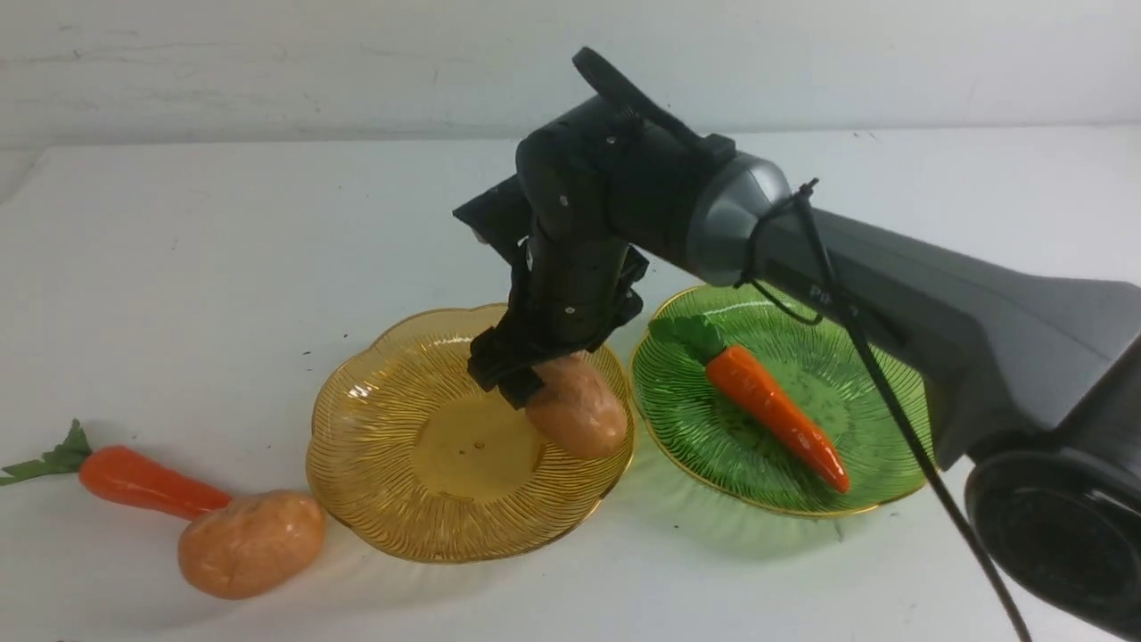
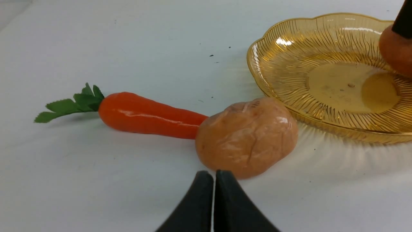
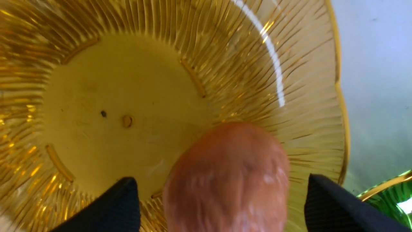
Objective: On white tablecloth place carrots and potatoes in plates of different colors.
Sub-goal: 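Pick up the potato from the right side of the table and place it in a plate with the right gripper, then put the potatoes from the left side into the left plate with the left gripper, then pick up the carrot from the table and place it on the green plate with the left gripper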
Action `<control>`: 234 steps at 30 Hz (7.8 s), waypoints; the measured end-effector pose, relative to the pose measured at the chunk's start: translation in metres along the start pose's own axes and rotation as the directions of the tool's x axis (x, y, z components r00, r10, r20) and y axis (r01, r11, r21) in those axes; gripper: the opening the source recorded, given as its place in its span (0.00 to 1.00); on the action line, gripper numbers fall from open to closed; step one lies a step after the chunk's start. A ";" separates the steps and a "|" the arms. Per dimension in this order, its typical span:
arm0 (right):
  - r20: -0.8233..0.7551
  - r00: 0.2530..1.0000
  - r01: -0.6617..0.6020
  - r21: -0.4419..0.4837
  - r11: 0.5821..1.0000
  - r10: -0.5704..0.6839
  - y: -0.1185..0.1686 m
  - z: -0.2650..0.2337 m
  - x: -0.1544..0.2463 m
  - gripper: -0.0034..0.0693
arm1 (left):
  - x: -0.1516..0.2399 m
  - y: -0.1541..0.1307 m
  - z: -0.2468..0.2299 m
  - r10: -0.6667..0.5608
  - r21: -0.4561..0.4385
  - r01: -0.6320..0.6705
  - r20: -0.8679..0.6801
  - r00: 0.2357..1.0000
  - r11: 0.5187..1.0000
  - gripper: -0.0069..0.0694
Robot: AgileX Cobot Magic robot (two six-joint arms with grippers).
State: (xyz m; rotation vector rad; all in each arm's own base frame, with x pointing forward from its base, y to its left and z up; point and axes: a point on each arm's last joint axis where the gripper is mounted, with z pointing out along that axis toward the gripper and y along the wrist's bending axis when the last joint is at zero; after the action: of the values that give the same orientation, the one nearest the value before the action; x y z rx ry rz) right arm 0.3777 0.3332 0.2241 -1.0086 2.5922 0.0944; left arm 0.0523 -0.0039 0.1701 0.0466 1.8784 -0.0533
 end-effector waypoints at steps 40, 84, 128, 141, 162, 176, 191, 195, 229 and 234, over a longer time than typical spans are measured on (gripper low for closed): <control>0.799 0.602 -0.066 0.050 0.997 0.000 -0.016 -0.281 0.296 0.03 | -0.033 -0.015 -0.009 -0.899 0.325 0.855 -0.029 0.437 0.405 0.09; 0.661 0.748 -0.070 0.171 0.983 -0.062 -0.024 -0.267 0.308 0.03 | -0.116 -0.012 0.226 0.504 0.518 -0.105 -0.735 0.453 0.849 0.99; 0.693 0.719 -0.099 0.158 0.983 -0.038 -0.025 -0.270 0.305 0.03 | -0.176 -0.128 0.288 0.299 0.540 0.194 -0.690 0.660 0.819 0.70; 0.678 0.735 -0.104 0.159 0.982 -0.032 -0.025 -0.268 0.307 0.03 | -0.176 -0.123 0.296 0.192 0.445 0.273 -0.754 0.629 0.853 0.82; 0.666 0.745 -0.106 0.161 0.981 -0.029 -0.026 -0.267 0.308 0.03 | -0.238 -0.053 0.286 -0.018 0.226 0.338 -0.808 0.589 0.913 0.32; 0.638 0.770 -0.100 0.165 0.981 -0.029 -0.025 -0.257 0.311 0.03 | -0.213 0.023 0.156 -0.303 -0.319 0.069 -0.782 0.544 0.945 0.09; 0.630 0.777 -0.101 0.166 0.981 -0.026 -0.025 -0.257 0.312 0.03 | -0.149 0.034 0.185 -0.704 -0.642 0.310 -0.557 0.440 0.701 0.38; 0.630 0.777 -0.101 0.165 0.981 -0.026 -0.025 -0.257 0.312 0.03 | -0.145 0.034 0.197 -0.760 -0.671 0.371 -0.491 0.427 0.642 0.48; 0.633 0.774 -0.101 0.162 0.982 -0.025 -0.025 -0.257 0.311 0.03 | -0.112 0.041 0.237 -0.567 -0.579 0.091 -0.734 0.374 0.810 0.35; 0.659 0.752 -0.097 0.158 0.983 -0.031 -0.024 -0.259 0.309 0.03 | -0.200 0.019 0.208 -0.441 -0.400 0.193 -0.749 0.494 0.896 0.35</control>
State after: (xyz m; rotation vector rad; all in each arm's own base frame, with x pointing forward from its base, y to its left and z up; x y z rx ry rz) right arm 0.1049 0.0681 0.3593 -0.6899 1.9179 0.1822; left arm 0.3115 0.0017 0.2975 -0.5838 2.8317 -0.0370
